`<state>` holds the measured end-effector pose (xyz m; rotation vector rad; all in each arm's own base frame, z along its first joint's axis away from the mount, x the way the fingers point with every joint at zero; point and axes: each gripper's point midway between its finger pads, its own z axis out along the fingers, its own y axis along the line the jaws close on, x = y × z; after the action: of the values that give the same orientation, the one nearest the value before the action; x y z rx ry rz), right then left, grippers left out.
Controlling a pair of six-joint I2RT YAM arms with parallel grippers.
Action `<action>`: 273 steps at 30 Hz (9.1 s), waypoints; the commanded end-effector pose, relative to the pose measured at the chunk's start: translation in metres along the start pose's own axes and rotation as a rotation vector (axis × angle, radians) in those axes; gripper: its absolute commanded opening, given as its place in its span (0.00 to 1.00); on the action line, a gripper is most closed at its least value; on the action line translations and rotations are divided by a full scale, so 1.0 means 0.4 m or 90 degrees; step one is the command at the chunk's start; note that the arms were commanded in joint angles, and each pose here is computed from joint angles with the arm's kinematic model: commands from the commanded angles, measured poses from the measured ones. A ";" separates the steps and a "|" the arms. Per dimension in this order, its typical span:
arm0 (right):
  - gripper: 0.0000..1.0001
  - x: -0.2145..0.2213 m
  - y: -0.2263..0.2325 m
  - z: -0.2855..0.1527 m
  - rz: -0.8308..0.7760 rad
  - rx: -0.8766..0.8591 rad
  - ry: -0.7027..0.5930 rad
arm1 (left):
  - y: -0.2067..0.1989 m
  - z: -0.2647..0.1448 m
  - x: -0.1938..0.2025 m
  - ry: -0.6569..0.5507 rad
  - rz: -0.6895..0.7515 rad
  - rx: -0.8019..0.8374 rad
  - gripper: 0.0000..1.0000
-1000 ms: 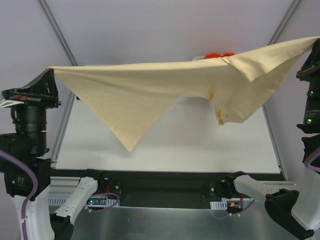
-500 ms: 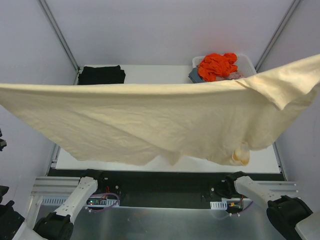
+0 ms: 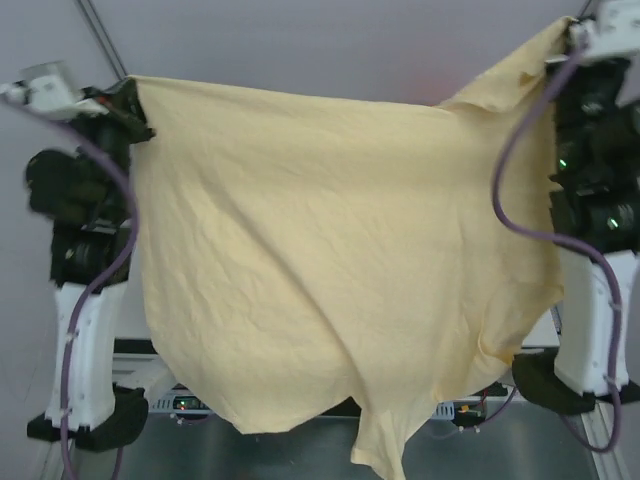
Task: Fold and stack the t-shirts
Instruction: Flatten out the tshirt, then fold the flattened tshirt in 1/3 of the way, then grap the side of the flattened tshirt closest away from the robot with both arms
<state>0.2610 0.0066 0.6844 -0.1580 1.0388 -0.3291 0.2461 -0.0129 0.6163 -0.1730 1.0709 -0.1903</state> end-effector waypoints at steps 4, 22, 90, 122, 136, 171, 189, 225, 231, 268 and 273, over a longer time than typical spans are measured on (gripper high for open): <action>0.01 0.727 0.350 0.164 0.036 -0.214 0.300 | 0.192 0.115 0.719 0.325 0.174 -0.146 0.00; 0.02 1.167 0.632 0.024 0.191 -0.383 0.542 | 0.276 0.056 1.280 0.608 0.227 -0.123 0.00; 0.80 0.999 0.391 -0.859 0.134 -0.127 1.226 | 0.317 -0.449 1.136 0.737 -0.013 -0.382 0.99; 0.69 1.451 0.473 -0.511 0.235 -0.005 1.201 | 0.233 -0.432 1.428 0.968 -0.171 -0.328 0.99; 0.02 1.511 0.483 -0.480 0.241 -0.035 1.171 | 0.281 -0.429 1.435 0.965 -0.140 -0.345 0.99; 0.97 1.191 0.572 -0.606 0.222 -0.164 1.092 | 0.185 -0.417 1.281 0.902 -0.245 -0.260 0.99; 0.97 1.358 0.560 -0.780 0.374 -0.053 1.230 | 0.260 -0.661 1.329 0.990 -0.205 -0.384 0.99; 0.97 1.134 0.490 -0.610 0.360 -0.103 0.955 | 0.375 -0.811 1.114 0.900 -0.164 -0.734 0.93; 0.97 1.140 0.507 -0.634 0.358 -0.124 0.976 | 0.386 -0.822 1.154 0.882 -0.208 -0.741 0.77; 0.96 0.863 0.687 -1.070 0.050 -0.624 1.115 | 0.398 -0.823 1.196 0.896 -0.202 -0.690 0.00; 0.88 0.863 0.705 -1.205 -0.013 -0.622 1.142 | 0.388 -0.818 1.196 0.892 -0.215 -0.676 0.00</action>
<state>0.0990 0.1761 0.0980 -0.8808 2.8234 0.2792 0.1907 0.0048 0.0174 -1.3465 2.4845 0.0064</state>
